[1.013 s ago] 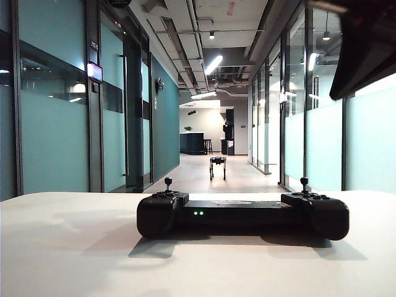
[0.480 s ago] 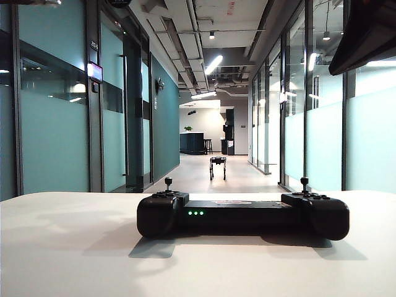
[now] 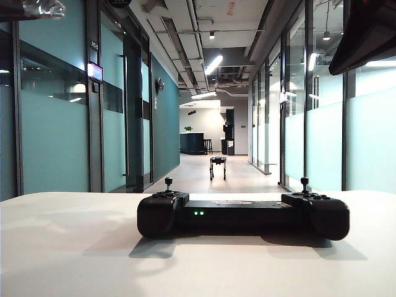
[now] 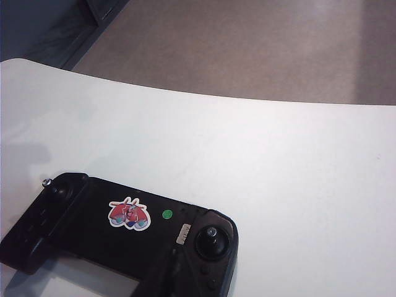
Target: Push the left joystick on the remote control sitting on the white table forward to make the robot dog walk in a straight line until it approaches the door.
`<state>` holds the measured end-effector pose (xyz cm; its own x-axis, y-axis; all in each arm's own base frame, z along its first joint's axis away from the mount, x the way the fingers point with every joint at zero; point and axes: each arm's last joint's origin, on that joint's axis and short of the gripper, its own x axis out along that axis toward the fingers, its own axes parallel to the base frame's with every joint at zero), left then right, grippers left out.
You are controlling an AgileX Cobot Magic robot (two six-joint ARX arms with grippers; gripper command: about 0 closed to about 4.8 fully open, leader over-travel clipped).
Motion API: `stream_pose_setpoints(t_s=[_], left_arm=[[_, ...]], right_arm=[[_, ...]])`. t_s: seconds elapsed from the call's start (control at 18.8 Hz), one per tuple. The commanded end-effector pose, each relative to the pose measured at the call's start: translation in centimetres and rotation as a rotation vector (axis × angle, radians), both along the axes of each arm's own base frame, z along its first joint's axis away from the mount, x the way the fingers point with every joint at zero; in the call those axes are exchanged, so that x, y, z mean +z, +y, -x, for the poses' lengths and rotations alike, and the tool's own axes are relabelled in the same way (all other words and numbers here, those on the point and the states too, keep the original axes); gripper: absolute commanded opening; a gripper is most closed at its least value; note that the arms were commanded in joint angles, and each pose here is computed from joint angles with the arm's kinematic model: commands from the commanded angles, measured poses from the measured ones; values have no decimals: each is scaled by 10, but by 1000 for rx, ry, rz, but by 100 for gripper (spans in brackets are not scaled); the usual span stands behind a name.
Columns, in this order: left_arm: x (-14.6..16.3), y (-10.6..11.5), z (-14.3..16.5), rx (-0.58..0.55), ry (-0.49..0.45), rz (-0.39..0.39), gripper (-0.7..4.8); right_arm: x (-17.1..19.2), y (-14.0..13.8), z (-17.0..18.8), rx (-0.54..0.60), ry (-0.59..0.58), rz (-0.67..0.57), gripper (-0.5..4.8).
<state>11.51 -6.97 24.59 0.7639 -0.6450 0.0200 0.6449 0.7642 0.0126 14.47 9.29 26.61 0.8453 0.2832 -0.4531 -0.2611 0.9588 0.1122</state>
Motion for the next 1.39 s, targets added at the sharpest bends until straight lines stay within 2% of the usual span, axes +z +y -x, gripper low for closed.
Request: stream_pose_setpoints(t_s=[0.05,0.27,0.43,0.64,1.07,1.39], left_arm=[[5,3,3,54,-52,6,-6],[5,20,12,149,-42,4,-6],[2,37,19,282,-83,13,-6],[-17,51,21,417,-110,12,-6],[-41,61,27,510,-147,32,-6],[-61,66,20,580,-139,24,-6]], right_arm=[[4,0,0,-1,-24,-12,-5],[4,0,0,0,-22,-10,-5],[4,0,0,0,-21,-10,-5],[4,0,0,0,-21,-10,-5],[3,0,0,-1,-20,-10,-5],[3,0,0,0,-19,-8,-5]])
